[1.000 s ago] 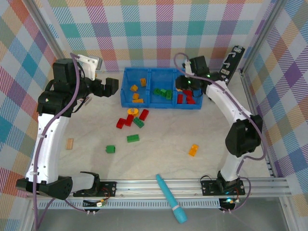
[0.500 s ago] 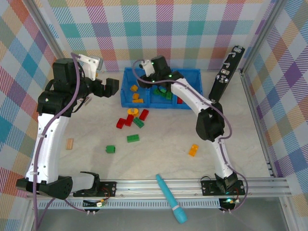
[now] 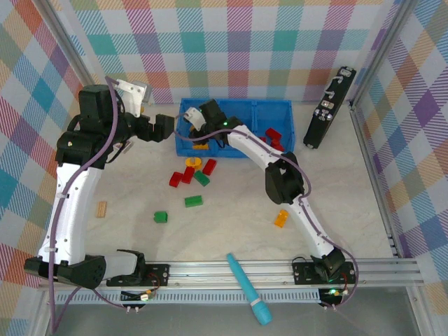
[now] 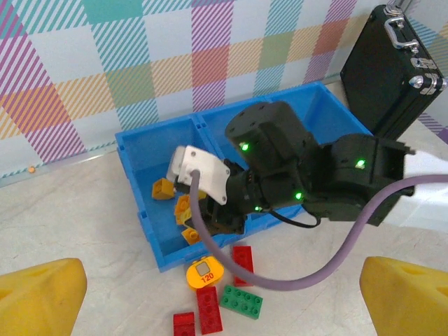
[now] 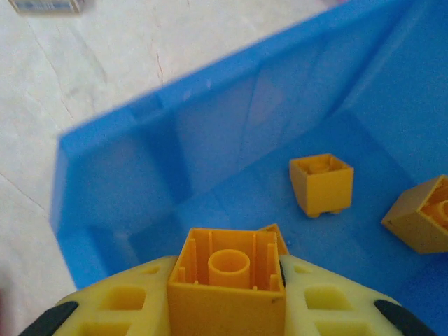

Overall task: Sort the legos into containers by color
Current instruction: Place the lego in the container, then pick up the lego from the bottom-right of the table.

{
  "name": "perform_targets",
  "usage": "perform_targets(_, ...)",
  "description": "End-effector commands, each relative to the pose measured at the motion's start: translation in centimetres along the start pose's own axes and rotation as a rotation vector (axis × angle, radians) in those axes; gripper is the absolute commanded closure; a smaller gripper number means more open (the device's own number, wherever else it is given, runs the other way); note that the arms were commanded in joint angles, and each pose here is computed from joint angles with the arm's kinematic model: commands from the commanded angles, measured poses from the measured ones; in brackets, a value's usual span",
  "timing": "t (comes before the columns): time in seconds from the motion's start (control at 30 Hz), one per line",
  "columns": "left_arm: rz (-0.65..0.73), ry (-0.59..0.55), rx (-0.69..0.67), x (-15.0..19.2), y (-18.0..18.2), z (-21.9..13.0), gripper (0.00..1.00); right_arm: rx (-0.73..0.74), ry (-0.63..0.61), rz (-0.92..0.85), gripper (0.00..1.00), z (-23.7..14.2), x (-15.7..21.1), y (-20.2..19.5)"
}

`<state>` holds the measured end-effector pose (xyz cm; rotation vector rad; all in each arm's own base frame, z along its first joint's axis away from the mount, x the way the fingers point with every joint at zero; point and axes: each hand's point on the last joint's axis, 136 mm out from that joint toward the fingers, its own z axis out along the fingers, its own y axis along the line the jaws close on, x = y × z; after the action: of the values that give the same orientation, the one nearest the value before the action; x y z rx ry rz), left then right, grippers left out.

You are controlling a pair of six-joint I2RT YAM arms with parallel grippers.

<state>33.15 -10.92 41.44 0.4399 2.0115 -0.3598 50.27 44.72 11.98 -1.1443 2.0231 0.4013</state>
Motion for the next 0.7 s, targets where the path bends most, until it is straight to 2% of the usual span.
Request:
perform_targets(0.0, 0.022, -0.015, 0.032, -0.4, -0.8, 0.0, 0.0, 0.034, -0.011, -0.083, 0.67, -0.2, -1.1, -0.1)
perform_targets(0.17, 0.021, -0.013, 0.028, -0.4, -0.7, 0.0, 0.0, 0.036, -0.004, -0.098, 0.6, 0.1, -1.0, 0.0)
perform_targets(0.43, 0.022, -0.015, 0.032, -0.5, -0.8, 0.0, 0.0, 0.031, -0.033, -0.1, 0.44, -1.4, -2.5, 0.2)
perform_targets(0.67, 0.028, -0.038, 0.025, -1.3, -1.0, -1.1, 0.0, 0.074, -0.067, -0.074, 0.43, -4.8, -4.7, -0.4)
